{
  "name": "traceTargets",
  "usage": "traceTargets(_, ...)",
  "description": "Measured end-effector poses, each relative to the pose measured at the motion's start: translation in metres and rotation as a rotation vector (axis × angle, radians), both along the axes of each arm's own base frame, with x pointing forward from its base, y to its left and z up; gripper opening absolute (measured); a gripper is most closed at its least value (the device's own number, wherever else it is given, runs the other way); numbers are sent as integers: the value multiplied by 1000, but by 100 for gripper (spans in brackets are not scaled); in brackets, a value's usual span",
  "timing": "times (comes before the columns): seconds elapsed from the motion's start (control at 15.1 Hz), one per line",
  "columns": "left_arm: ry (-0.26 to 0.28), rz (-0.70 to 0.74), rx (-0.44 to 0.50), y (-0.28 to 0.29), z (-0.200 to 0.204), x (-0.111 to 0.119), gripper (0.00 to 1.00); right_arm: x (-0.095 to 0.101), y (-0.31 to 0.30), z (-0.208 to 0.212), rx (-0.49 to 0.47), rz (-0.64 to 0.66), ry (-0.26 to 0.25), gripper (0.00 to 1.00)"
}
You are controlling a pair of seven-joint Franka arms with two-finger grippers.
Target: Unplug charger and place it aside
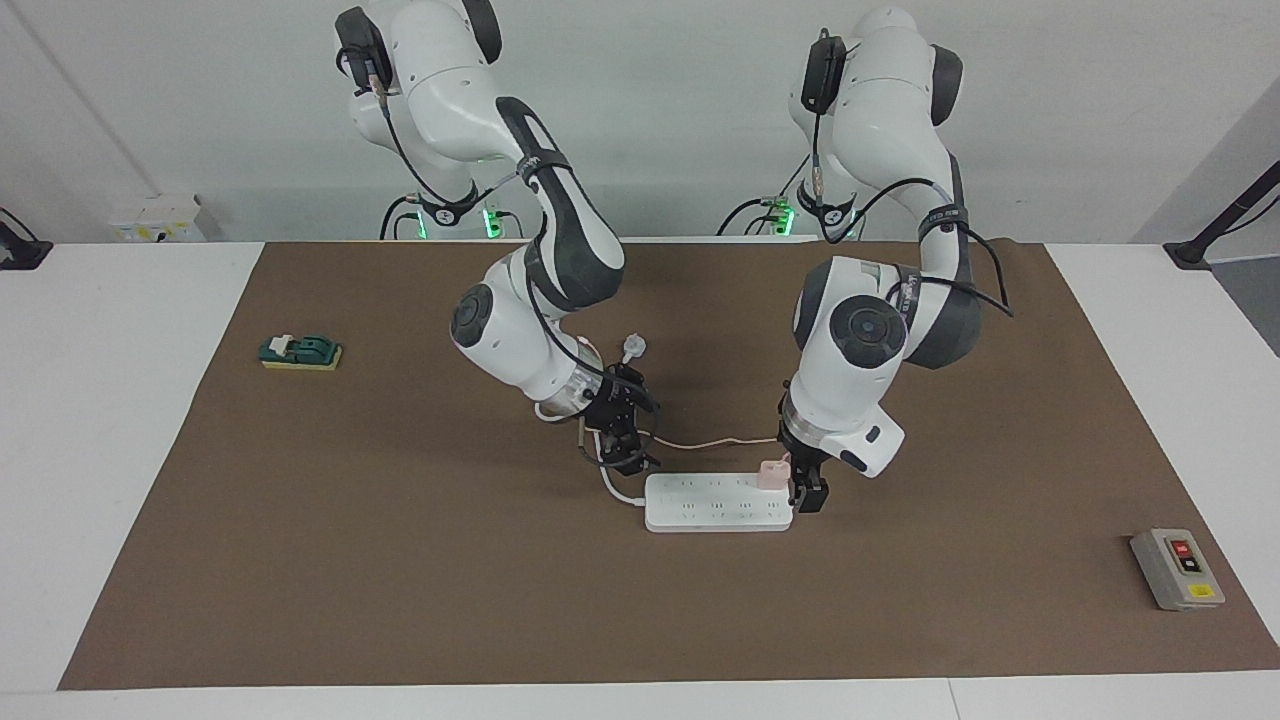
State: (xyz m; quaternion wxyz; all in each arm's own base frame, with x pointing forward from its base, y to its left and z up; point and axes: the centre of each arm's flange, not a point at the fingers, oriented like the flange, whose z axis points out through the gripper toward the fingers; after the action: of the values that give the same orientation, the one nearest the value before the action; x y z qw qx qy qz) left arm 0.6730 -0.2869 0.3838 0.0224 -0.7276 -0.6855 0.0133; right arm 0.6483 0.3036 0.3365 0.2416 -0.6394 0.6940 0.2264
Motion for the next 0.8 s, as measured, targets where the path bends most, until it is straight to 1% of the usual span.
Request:
traceTargets(0.13, 10, 9, 10, -3, -8, -5, 100, 7, 1, -12, 10, -2, 20, 100)
traceTargets(0.27, -4, 10, 18, -7, -17, -10, 100, 13, 9, -24, 18, 34, 55, 100)
traceTargets(0.33, -17, 9, 24, -9, -21, -14, 100, 18, 14, -30, 23, 50, 65, 100)
traceTargets(0.53, -26, 10, 27, -10, -27, -21, 100, 30, 23, -46, 33, 108, 48, 100)
traceTargets(0.8, -33, 7, 35, -4, -38, -28, 100, 38, 26, -57, 35, 161, 8, 100)
